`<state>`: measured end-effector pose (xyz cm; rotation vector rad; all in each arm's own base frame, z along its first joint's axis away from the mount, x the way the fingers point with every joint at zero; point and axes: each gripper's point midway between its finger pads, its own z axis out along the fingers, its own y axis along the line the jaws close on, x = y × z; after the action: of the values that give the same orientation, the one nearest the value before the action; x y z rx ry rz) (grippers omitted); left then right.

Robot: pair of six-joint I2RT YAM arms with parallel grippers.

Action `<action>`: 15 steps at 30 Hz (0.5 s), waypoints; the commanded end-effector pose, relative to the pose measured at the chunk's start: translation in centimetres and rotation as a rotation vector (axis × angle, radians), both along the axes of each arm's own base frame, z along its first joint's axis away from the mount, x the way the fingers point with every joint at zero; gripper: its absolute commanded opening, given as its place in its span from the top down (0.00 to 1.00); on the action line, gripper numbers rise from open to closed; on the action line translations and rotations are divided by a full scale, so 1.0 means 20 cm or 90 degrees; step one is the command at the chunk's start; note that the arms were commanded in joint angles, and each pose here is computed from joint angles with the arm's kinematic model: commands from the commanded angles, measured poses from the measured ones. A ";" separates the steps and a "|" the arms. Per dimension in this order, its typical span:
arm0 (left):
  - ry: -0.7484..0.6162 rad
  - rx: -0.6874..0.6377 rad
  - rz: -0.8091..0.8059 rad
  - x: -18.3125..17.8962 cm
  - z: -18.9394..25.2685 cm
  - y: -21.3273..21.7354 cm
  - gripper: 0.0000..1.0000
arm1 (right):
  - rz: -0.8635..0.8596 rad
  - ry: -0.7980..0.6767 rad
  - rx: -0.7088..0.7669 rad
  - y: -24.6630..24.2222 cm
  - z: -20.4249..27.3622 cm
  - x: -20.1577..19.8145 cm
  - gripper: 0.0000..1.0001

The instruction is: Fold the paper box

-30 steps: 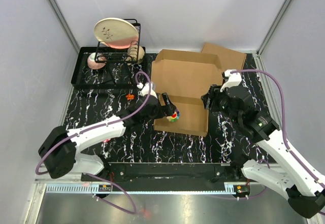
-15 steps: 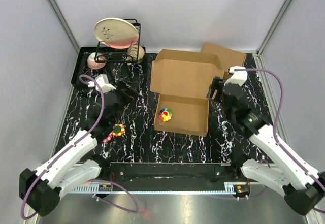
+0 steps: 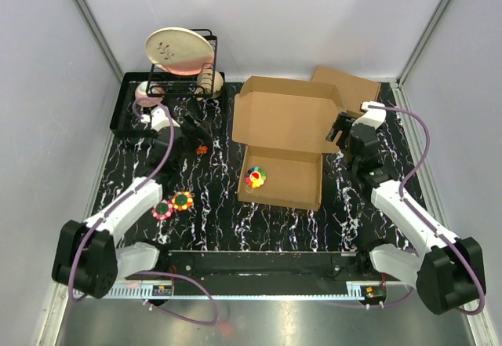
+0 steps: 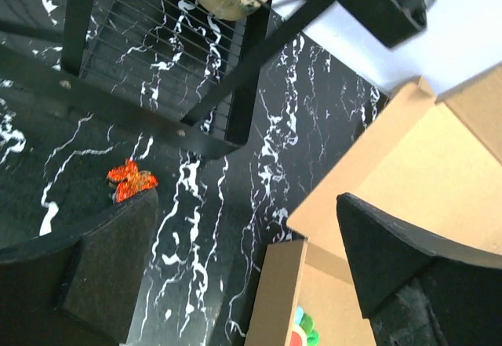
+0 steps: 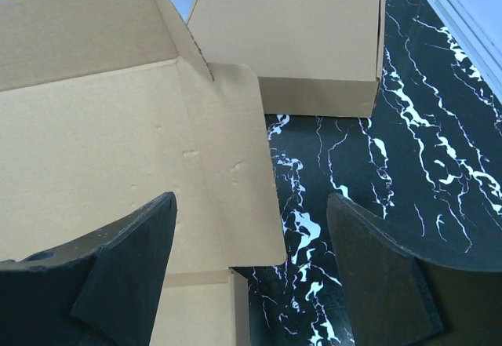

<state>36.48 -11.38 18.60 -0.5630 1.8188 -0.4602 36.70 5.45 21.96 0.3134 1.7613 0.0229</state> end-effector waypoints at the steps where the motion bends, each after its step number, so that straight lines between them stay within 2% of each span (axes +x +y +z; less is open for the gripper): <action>1: -0.105 -0.085 -0.105 0.17 0.20 -0.06 0.01 | 0.029 -0.087 0.060 -0.02 0.12 0.07 0.16; 2: -0.134 -0.114 -0.153 0.19 0.27 -0.08 0.01 | 0.038 -0.092 0.077 -0.03 0.11 0.07 0.15; 5: -0.151 -0.153 -0.197 0.21 0.29 -0.09 0.01 | 0.028 -0.105 0.150 -0.12 0.06 0.06 0.14; 12: -0.162 -0.131 -0.249 0.23 0.32 -0.13 0.01 | 0.100 -0.113 0.241 -0.14 -0.04 0.17 0.18; 15: -0.158 -0.124 -0.264 0.24 0.31 -0.15 0.01 | 0.162 -0.123 0.270 -0.11 -0.04 0.22 0.19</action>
<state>40.70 -13.15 21.37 -0.3722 1.7430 -0.8900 39.56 1.32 18.11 0.4832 1.6951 0.3716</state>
